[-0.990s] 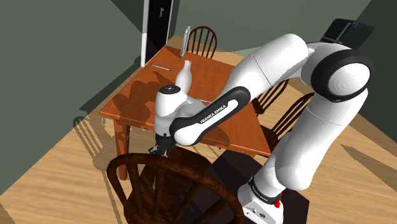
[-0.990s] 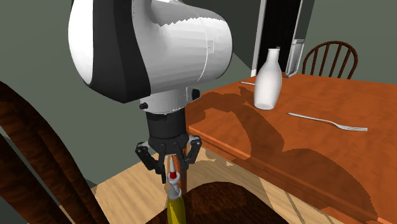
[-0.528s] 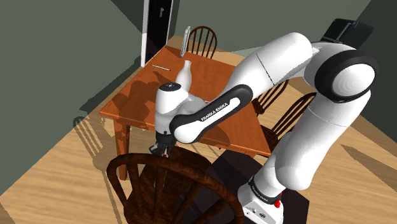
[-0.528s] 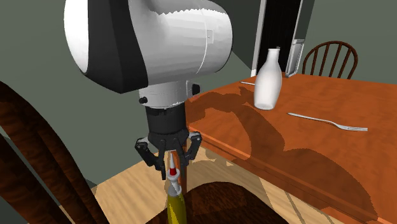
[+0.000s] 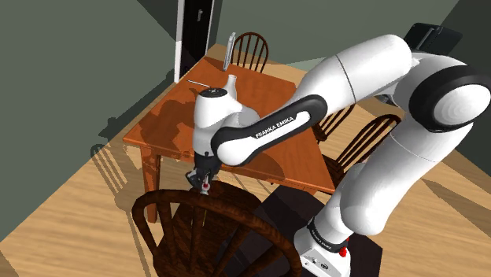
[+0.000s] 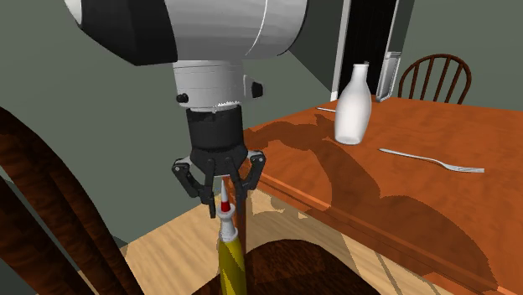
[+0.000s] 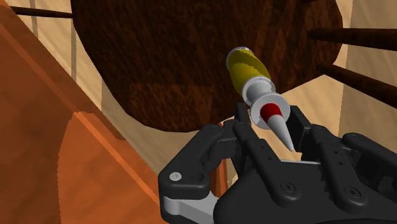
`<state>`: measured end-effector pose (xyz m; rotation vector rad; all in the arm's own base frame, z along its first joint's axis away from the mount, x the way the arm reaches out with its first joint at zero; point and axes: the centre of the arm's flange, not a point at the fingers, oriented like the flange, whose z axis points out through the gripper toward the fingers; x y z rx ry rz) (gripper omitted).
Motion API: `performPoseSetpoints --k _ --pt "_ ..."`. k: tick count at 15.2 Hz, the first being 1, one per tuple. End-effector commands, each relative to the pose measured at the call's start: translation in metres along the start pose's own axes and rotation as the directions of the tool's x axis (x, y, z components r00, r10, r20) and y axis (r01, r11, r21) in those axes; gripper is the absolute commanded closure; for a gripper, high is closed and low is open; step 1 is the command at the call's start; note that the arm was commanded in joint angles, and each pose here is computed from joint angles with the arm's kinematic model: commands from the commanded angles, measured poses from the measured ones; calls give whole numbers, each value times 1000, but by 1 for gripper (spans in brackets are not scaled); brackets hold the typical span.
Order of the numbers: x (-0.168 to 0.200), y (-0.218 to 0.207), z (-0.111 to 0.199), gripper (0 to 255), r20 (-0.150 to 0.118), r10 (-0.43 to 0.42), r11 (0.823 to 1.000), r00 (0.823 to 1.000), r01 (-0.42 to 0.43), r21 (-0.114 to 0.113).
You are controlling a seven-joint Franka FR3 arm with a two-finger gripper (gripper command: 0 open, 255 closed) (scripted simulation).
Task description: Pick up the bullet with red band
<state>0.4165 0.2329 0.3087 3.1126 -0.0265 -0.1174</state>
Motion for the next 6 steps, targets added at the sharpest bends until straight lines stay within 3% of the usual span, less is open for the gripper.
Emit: performPoseSetpoints --k 1,6 --pt "-1 1 -10 255 0 0 1000 1000 0 0" --pt "-2 1 -27 255 0 0 1000 1000 0 0"
